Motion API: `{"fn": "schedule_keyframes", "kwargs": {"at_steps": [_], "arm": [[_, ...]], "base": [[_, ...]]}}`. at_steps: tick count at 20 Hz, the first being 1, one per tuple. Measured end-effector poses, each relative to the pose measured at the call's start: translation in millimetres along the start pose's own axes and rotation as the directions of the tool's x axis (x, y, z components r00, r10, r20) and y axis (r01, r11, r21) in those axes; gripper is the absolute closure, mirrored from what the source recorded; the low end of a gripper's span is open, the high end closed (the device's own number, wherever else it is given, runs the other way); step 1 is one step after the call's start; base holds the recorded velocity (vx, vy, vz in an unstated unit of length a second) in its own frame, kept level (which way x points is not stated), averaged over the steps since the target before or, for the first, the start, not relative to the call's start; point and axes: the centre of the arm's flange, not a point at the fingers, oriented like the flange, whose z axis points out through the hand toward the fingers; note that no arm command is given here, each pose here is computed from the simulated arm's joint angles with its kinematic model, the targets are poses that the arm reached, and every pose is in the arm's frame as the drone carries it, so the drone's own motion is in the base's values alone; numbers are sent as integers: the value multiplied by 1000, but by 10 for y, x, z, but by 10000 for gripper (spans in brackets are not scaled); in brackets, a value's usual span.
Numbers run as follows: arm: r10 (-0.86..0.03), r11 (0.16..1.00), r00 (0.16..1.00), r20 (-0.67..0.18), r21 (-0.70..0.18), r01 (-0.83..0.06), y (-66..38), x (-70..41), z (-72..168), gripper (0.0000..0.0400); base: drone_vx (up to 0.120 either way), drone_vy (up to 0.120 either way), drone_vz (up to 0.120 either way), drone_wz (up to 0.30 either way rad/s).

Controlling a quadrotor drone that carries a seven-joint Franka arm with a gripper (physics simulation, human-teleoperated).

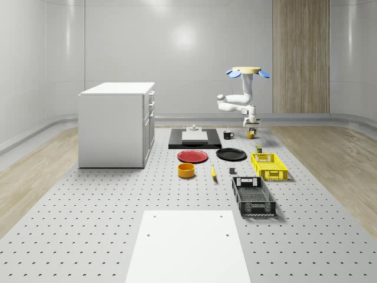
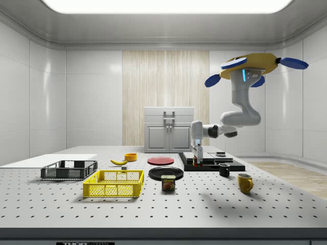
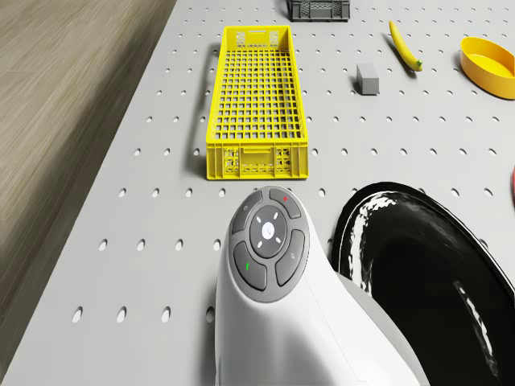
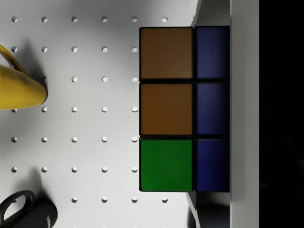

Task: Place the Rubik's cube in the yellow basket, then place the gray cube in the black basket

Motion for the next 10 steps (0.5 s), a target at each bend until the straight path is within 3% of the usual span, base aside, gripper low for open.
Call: {"fn": "schedule_keyframes", "kwargs": {"at_steps": [5, 10], "arm": [[0, 1000, 1000, 0, 0, 0, 0, 0, -1, 75], [0, 1000, 1000, 0, 0, 0, 0, 0, -1, 75]], "base": [[120, 120, 0, 0], [120, 8, 0, 0]]}}
